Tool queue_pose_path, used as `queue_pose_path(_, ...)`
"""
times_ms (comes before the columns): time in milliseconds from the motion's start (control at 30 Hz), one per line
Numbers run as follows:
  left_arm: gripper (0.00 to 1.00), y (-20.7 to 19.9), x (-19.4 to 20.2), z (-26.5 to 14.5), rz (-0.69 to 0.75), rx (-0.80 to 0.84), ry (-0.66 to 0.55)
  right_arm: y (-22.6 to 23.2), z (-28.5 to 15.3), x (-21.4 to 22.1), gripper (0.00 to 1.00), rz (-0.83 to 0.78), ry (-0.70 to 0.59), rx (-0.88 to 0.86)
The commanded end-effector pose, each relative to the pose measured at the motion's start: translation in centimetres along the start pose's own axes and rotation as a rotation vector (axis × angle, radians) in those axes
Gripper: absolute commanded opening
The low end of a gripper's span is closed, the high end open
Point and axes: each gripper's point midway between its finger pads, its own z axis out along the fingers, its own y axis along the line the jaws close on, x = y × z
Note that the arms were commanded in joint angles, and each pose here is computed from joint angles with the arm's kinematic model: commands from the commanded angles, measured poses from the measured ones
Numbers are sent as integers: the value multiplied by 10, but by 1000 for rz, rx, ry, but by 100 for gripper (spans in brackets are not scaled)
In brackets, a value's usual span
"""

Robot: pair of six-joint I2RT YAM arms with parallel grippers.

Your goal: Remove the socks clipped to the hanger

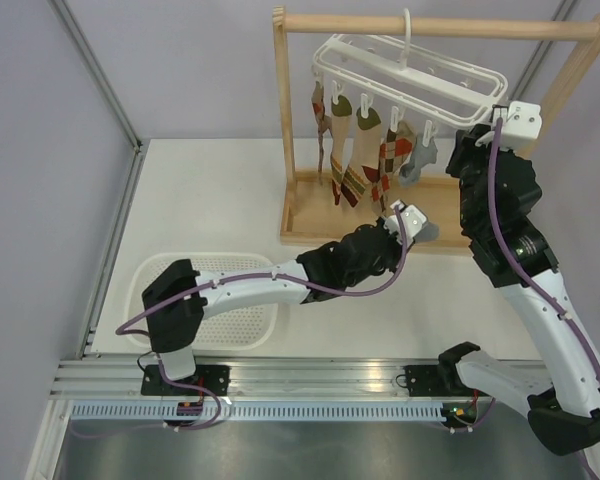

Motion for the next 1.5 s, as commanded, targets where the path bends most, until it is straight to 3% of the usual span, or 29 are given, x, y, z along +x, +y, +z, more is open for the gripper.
queue_pose_path(0,2,13,-55,-36,-108,-40,-140,-8,-6,-12,7,17,-39,26)
queue_pose_path(33,2,18,-66,-48,-116,-46,-165,-8,-7,-11,16,16,-38,26)
queue_pose_path(67,2,21,-55,-53,-109,-54,-145,-9,-9,-12,43,19,-38,20)
queue_pose_path(167,2,37,-55,-80,-115,-91,-148,-9,-13,-5,77,20,-20,7)
queue_pose_path(233,2,45,-61,-97,-135,-97,-156,-9,-16,5,81,21,0,0)
queue_pose_path(267,2,54,-49,-101,-154,-108,-132,-11,-20,4,89,30,-3,-3)
queue_pose_path(533,2,108,-10,-150,-322,-140,-60,-31,-45,48,90,61,41,12)
queue_pose_path(867,2,186,96,-230,-646,-433,26,-44,-57,129,91,65,162,55)
queue_pose_path(1000,2,194,115,-258,-698,-535,22,-51,-61,144,93,60,177,80)
queue_pose_path(1167,2,205,109,-293,-714,-620,-53,-56,-64,157,94,62,189,102)
queue_pose_path(1467,2,216,158,-350,-811,-858,9,-62,-69,187,96,82,220,127)
